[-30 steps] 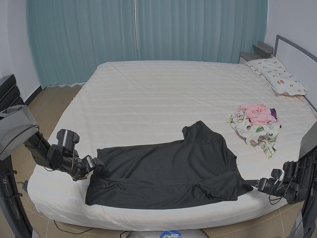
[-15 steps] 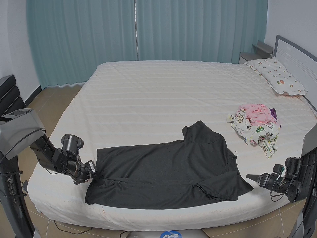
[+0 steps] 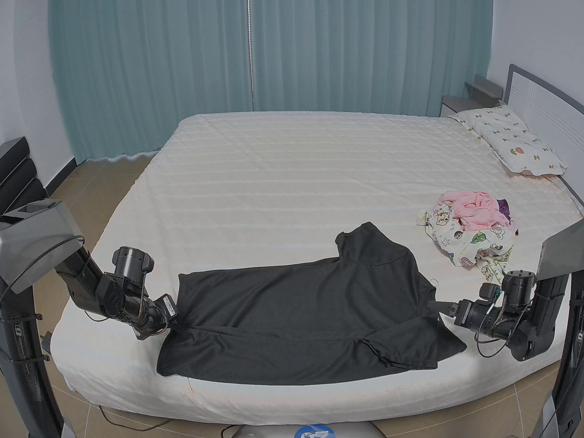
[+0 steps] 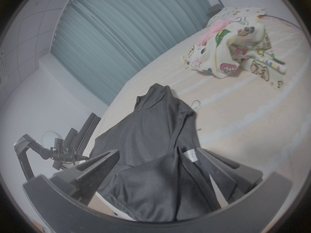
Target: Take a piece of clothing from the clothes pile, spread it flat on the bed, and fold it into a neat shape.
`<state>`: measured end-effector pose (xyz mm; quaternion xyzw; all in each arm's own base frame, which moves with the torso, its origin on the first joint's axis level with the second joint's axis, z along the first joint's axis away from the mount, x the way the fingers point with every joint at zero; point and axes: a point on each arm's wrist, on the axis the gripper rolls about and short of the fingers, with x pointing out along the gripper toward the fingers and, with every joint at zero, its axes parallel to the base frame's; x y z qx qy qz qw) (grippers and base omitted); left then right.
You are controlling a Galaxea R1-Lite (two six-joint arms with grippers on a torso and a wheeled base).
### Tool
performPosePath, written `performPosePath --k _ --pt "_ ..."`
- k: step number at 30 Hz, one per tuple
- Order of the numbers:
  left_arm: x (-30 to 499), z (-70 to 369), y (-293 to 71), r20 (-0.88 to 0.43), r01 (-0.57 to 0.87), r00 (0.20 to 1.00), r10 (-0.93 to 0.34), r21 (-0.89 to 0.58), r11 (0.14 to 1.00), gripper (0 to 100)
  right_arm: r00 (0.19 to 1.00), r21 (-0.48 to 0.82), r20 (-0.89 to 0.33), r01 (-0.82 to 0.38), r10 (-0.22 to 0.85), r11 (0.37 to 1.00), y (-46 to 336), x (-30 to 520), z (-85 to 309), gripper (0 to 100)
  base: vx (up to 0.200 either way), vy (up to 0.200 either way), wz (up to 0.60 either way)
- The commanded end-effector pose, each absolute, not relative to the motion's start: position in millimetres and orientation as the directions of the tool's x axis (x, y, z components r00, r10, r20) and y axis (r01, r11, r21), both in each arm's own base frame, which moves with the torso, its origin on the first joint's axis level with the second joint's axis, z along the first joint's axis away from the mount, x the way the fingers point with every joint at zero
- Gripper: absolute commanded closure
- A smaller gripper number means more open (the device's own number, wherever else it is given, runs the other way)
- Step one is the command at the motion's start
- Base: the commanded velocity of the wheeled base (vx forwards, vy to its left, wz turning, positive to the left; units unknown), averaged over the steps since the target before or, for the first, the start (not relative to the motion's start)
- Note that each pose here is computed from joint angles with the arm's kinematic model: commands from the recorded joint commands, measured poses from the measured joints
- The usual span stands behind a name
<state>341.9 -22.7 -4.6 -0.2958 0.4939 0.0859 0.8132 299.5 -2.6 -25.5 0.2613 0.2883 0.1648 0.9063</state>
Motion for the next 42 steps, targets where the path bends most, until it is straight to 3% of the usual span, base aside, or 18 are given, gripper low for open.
performPosePath --k 1,19,20,42 --pt "341 -4 -22 -0.854 -0.434 0.497 -0.154 -0.398 0.808 100 0.753 0.571 -0.447 -0.176 0.484 0.802 11 320 -38 0 0.0 0.0 0.0" --pt "340 -6 -22 -0.857 -0.438 0.492 -0.153 -0.395 0.808 100 0.734 0.535 -0.471 -0.203 0.489 0.82 14 331 -61 0 0.0 0.0 0.0" --pt "340 -6 -22 -0.857 -0.438 0.492 -0.153 -0.395 0.808 100 0.734 0.534 -0.472 -0.204 0.489 0.821 14 330 -61 100 0.0 0.0 0.0" --pt "333 -10 -14 -0.876 -0.47 0.462 -0.137 -0.373 0.8 100 0.791 0.513 -0.401 -0.224 0.462 0.829 10 345 -46 100 0.0 0.0 0.0"
